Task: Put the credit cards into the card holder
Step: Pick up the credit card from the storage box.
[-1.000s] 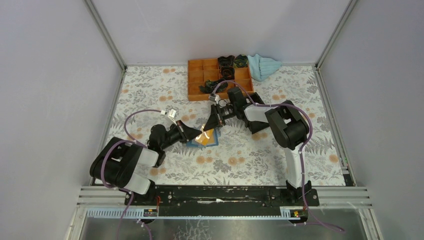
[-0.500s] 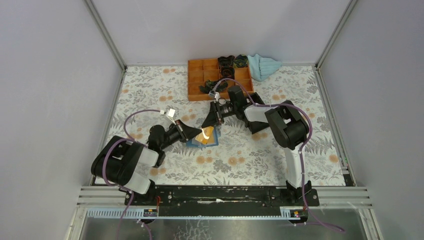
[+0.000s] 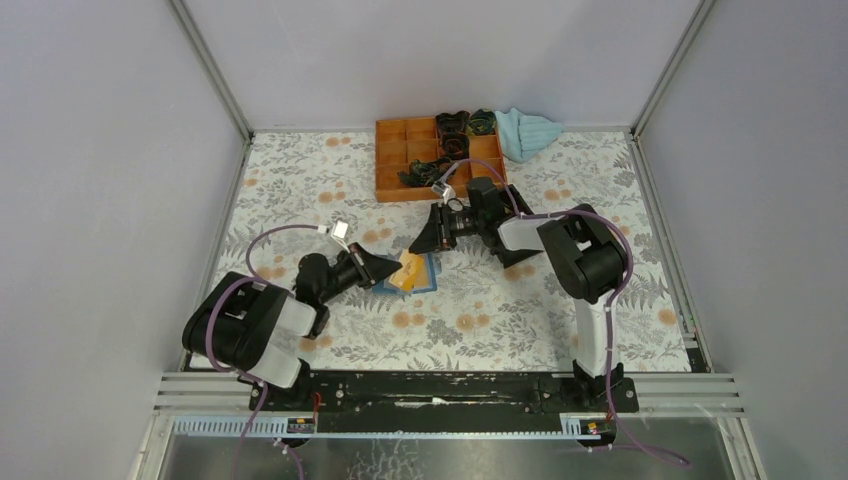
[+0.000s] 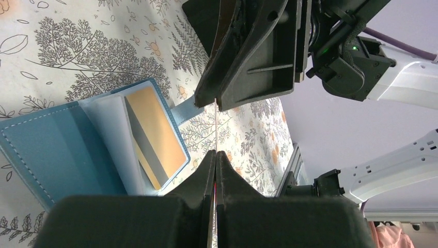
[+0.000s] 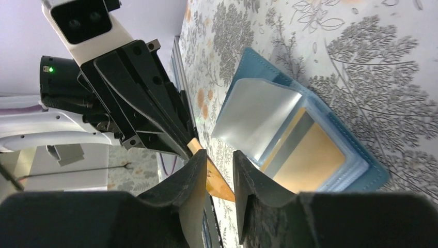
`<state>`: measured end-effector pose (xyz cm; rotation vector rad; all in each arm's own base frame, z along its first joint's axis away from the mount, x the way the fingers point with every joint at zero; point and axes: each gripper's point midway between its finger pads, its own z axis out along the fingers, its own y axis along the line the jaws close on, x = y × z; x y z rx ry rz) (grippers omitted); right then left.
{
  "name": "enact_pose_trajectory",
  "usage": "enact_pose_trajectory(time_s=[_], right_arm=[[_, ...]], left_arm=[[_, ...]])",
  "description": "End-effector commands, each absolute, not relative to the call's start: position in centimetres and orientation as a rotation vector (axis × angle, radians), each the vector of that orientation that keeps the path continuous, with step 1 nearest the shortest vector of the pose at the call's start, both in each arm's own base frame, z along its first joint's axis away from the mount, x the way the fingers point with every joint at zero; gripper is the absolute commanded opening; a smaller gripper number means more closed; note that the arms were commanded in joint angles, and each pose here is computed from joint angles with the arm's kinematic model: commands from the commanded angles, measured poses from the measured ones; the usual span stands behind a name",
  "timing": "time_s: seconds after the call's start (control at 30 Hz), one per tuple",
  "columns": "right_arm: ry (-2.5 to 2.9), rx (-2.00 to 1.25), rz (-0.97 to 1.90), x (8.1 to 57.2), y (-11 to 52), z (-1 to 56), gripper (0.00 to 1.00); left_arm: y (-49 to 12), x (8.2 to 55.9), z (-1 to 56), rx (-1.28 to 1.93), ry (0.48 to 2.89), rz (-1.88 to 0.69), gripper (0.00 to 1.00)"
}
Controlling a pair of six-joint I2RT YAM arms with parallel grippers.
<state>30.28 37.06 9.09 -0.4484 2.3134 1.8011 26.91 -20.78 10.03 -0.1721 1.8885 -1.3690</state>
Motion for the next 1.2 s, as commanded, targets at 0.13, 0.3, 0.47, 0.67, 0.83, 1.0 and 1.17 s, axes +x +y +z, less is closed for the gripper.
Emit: enact_pose_trajectory(time_s=[0.13, 0.3, 0.47, 0.67, 0.83, 1.0, 1.17], right_arm=[[2.185, -0.369, 1.684, 32.6, 36.1, 11.4, 0.33], [2.179, -0.327, 1.644, 32.3, 35.5, 11.5, 0.35], [2.146, -0.291, 1.64, 31.9, 35.0, 12.1, 0.35], [2.126, -0.262, 1.642, 31.3, 35.1, 12.6, 0.36], [2.119, -0.272, 1.653, 30.3, 36.1, 12.8, 0.36], [2.107, -0.284, 1.669, 29.4, 37.2, 12.9, 0.37], [2.084, -0.271, 1.712, 28.8, 37.8, 13.4, 0.37]], left_arm=[[-20.1, 27.6, 12.4, -0.189, 1.772, -1.374, 0.0], [-19.6, 27.9, 12.9, -0.235, 1.74, -1.355, 0.0], [-18.8, 28.3, 13.0, -0.286, 1.723, -1.315, 0.0], [-18.0, 28.8, 13.5, -0.356, 1.688, -1.29, 0.0], [-17.7, 29.0, 13.6, -0.412, 1.669, -1.294, 0.0], [-17.5, 29.0, 13.8, -0.447, 1.653, -1.313, 0.0], [-17.4, 29.1, 14.0, -0.474, 1.637, -1.318, 0.0]])
